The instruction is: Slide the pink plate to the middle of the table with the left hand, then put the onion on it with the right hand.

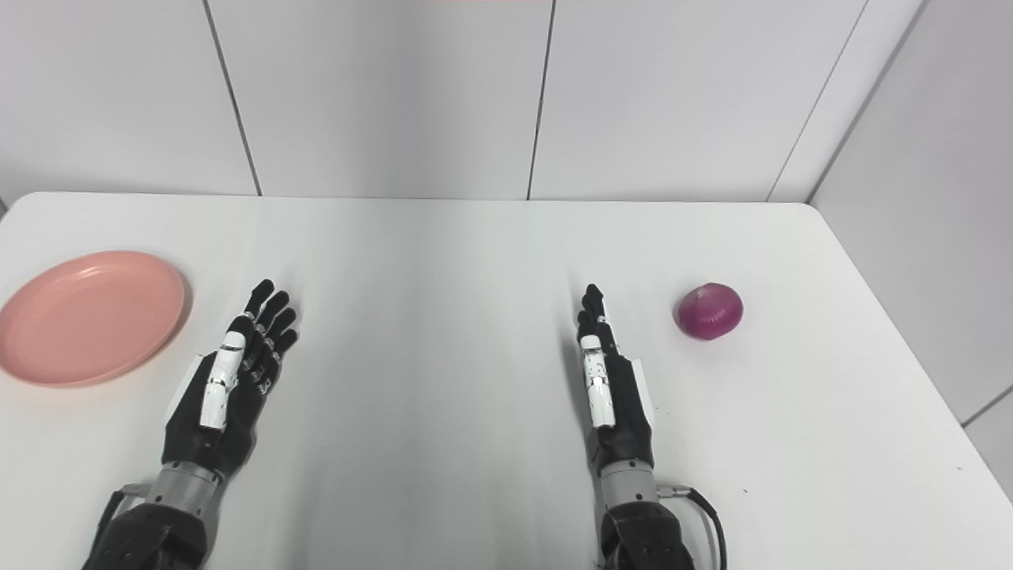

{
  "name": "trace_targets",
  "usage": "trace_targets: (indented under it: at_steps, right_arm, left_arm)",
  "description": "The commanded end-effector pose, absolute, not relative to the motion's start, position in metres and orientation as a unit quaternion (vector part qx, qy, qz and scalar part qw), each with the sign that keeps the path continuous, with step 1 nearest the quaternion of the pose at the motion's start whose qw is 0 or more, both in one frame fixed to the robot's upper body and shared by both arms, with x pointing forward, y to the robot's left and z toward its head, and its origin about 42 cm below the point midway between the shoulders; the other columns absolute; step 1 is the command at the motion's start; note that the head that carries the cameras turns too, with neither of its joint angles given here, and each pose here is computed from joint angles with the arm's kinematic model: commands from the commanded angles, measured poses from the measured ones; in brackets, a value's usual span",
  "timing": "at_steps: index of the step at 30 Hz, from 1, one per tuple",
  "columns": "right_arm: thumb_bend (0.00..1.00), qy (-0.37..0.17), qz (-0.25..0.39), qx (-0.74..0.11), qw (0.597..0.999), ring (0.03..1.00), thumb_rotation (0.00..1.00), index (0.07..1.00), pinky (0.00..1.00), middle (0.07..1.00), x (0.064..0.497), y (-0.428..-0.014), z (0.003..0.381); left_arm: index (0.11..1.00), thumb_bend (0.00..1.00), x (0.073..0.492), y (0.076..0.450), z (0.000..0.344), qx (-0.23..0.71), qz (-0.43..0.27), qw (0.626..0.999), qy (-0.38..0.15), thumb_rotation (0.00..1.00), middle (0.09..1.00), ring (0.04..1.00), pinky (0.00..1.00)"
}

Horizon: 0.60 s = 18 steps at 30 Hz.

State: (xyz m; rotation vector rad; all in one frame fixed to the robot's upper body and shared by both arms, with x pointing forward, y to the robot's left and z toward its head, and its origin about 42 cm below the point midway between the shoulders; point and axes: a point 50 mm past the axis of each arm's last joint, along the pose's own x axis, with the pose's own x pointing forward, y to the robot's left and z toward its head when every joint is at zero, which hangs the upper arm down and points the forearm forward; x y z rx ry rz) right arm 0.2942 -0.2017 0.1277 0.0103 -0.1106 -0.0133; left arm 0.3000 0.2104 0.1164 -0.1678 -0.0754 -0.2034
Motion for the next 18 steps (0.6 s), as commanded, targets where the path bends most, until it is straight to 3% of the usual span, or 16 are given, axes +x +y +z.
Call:
trace_targets:
  at_steps: [1, 4, 15, 18]
  right_arm:
    - [0.34, -0.063, -0.006, 0.012, 0.998, 1.000, 1.00, 1.000, 1.00, 1.000, 0.2908, -0.1967, 0.1211]
    - [0.39, -0.061, -0.009, 0.010, 0.998, 1.000, 1.00, 1.000, 1.00, 1.000, 0.2910, -0.1969, 0.1210]
    - [0.35, -0.063, -0.004, 0.023, 0.998, 1.000, 1.00, 1.000, 1.00, 1.000, 0.2895, -0.1991, 0.1233]
    - [0.40, -0.061, -0.004, 0.022, 0.998, 1.000, 1.00, 1.000, 1.00, 1.000, 0.2893, -0.1991, 0.1243]
  left_arm:
    - [0.965, 0.46, 0.2915, 0.2167, 0.0997, -0.085, -0.099, 0.991, -0.020, 1.00, 0.985, 0.990, 1.00]
    - [0.963, 0.47, 0.2908, 0.2165, 0.0999, -0.083, -0.098, 0.991, -0.021, 1.00, 0.984, 0.989, 1.00]
    - [0.971, 0.48, 0.2893, 0.2112, 0.1027, -0.085, -0.100, 0.991, -0.025, 1.00, 0.983, 0.982, 1.00]
    - [0.976, 0.48, 0.2893, 0.2102, 0.1035, -0.086, -0.100, 0.991, -0.023, 1.00, 0.988, 0.982, 1.00]
